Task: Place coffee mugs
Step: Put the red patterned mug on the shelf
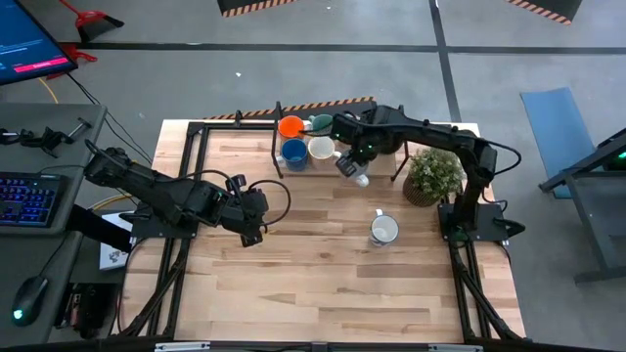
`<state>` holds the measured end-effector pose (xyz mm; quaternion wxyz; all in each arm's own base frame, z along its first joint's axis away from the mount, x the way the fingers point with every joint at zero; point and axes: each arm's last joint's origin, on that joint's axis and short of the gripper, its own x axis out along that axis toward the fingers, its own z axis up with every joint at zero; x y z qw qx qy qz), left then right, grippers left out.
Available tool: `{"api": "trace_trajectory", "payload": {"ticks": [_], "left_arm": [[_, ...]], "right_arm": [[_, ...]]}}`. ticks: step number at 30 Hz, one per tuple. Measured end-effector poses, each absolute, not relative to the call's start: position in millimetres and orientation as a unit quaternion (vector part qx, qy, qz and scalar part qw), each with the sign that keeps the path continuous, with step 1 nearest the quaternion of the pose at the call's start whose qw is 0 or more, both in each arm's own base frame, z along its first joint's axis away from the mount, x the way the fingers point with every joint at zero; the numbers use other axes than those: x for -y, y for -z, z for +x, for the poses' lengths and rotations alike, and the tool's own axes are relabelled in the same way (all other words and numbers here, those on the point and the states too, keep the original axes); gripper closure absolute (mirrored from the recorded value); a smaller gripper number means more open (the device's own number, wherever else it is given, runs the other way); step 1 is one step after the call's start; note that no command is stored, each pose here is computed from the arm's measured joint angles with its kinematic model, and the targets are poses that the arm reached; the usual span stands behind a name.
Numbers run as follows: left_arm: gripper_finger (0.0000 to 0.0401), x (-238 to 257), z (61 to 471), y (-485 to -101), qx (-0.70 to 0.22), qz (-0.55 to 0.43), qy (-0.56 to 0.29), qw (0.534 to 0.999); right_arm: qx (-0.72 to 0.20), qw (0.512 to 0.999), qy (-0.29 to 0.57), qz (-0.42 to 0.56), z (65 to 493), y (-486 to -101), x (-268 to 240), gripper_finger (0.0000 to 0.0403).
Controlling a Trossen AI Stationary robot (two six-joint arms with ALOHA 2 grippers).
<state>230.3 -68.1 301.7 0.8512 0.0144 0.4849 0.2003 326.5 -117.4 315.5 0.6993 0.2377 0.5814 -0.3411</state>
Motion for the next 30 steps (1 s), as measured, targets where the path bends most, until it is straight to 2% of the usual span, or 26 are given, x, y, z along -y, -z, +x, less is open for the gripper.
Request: {"api": "trace_trajectory", "payload": {"ticks": [17,30], "left_arm": [[0.0272,68.1,230.4,-301.7,-0.485,0.014,-0.200,0.851],[0.0272,68.1,230.4,-301.7,-0.485,0.015,-0.200,0.851]], "right_arm": [[-0.625,0.674,0.343,0.191,334.1,-283.0,154.3,0.0403],[-0.633,0.660,0.357,0.190,330.9,-273.7,172.8,0.0403]]}}
